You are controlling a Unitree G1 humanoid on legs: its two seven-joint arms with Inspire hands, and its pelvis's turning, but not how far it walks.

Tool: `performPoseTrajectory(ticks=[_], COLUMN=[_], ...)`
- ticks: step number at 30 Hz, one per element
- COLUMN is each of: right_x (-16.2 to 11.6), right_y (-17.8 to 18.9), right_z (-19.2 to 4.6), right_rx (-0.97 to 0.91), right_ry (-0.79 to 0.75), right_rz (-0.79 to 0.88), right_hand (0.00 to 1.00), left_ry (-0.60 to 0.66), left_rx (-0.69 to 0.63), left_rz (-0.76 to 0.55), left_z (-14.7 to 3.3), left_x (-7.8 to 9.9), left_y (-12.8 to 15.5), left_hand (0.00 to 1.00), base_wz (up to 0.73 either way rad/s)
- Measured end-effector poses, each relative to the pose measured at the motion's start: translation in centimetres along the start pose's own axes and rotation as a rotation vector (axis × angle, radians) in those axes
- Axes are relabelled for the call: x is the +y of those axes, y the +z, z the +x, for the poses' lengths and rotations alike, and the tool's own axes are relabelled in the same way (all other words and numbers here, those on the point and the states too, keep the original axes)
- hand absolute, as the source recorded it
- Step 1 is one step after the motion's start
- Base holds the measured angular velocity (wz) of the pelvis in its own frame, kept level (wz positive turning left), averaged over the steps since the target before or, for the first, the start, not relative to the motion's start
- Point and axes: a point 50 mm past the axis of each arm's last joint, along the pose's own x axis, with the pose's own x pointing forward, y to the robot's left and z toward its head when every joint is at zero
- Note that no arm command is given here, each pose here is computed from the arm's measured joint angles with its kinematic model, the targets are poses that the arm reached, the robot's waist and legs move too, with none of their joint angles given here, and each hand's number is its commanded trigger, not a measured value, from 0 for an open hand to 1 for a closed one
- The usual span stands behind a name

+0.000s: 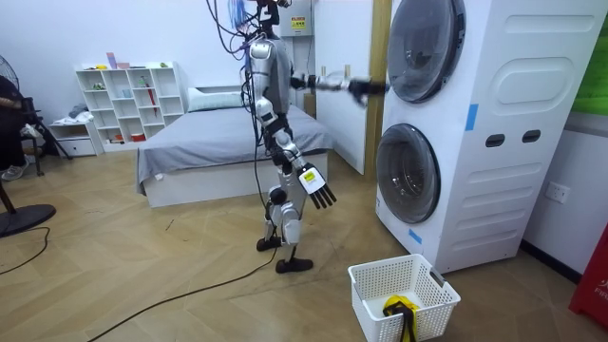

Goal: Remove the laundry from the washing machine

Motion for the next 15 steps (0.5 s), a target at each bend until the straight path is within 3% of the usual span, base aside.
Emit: performPoseTrajectory(ticks=[2,5,9,15], right_x=[1.5,1.8,2.1,1.9], right_y=[0.2,0.2,0.3,-0.3], right_z=[-0.1,-0.1,-0.1,-0.2], right_rx=[0.003,0.007,0.001,0.002], right_ry=[0.049,0.056,0.074,0.082], right_rz=[0.041,0.051,0.076,0.089], right_hand=[0.00,0.00,0.00,0.00], left_ry=[-0.120,-0.215,-0.235,-0.078], left_rx=[0.256,0.482,0.640,0.840], left_rz=[-0.012,-0.042,-0.055,-0.124], left_z=[-3.8,-8.4,-11.6,-16.5], left_x=[-4.6,-8.1,-9.2,-8.3], left_y=[-6.5,-11.3,-14.7,-18.8], left_hand=[0.00,0.00,0.00,0.00], base_wz=[0.47,0.35,0.17,0.07])
